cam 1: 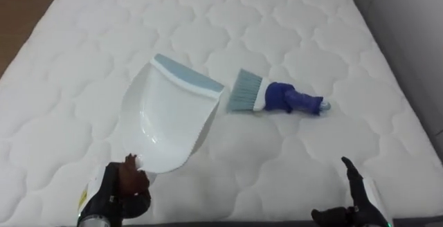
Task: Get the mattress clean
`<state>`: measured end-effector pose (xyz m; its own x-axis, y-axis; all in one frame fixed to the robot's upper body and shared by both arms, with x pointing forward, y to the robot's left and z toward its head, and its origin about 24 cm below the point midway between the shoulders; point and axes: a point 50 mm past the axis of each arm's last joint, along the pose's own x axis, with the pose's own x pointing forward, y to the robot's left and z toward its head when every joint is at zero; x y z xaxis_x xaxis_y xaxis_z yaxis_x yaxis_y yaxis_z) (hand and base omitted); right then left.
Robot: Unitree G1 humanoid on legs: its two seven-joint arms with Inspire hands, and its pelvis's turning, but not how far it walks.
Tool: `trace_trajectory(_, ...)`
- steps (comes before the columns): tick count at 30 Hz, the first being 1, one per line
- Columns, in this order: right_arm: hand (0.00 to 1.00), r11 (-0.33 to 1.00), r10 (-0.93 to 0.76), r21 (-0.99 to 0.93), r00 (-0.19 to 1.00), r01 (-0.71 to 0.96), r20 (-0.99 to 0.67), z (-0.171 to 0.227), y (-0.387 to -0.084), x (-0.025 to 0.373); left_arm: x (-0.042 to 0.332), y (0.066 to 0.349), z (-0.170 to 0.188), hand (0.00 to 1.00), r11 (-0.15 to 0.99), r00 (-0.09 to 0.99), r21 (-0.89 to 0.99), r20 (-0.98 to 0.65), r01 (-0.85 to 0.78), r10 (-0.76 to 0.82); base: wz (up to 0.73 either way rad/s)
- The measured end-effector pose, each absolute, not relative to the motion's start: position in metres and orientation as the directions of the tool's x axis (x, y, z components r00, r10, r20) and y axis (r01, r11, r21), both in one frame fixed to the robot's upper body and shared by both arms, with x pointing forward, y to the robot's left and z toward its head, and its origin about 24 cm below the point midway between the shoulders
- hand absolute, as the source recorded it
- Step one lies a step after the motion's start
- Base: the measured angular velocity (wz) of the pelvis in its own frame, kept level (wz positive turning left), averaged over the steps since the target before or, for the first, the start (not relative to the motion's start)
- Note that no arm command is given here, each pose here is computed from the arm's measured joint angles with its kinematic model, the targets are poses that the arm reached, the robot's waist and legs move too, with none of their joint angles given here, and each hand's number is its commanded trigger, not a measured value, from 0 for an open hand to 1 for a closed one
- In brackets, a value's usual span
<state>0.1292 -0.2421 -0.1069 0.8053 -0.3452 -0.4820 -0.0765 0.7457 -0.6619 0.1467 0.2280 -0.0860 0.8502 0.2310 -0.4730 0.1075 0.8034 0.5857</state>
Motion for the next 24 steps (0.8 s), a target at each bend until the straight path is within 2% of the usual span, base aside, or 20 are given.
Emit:
trace_trajectory(6,0.00,0.740,-0.346,-0.658,0.758,-0.143,-0.554,-0.117,-0.248,0.119,0.117,0.237,-0.116,0.00,0.851,0.718,0.504,-0.647,0.149,0.257,-0.04)
trace_trajectory(13,0.00,0.746,-0.326,-0.592,0.609,-0.304,-0.723,-0.140,-0.248,0.092,0.065,0.253,-0.145,0.00,0.917,0.450,0.398,-0.813,-0.034,0.370,-0.09)
trace_trajectory(20,0.00,0.705,-0.321,-0.550,0.491,-0.447,-0.810,-0.151,-0.251,0.068,0.058,0.256,-0.148,0.00,0.909,0.412,0.417,-0.827,-0.009,0.384,0.16)
trace_trajectory(24,0.00,0.697,-0.320,-0.480,0.368,-0.533,-0.873,-0.157,-0.253,0.049,0.043,0.259,-0.151,0.00,0.896,0.340,0.441,-0.850,0.046,0.401,0.01)
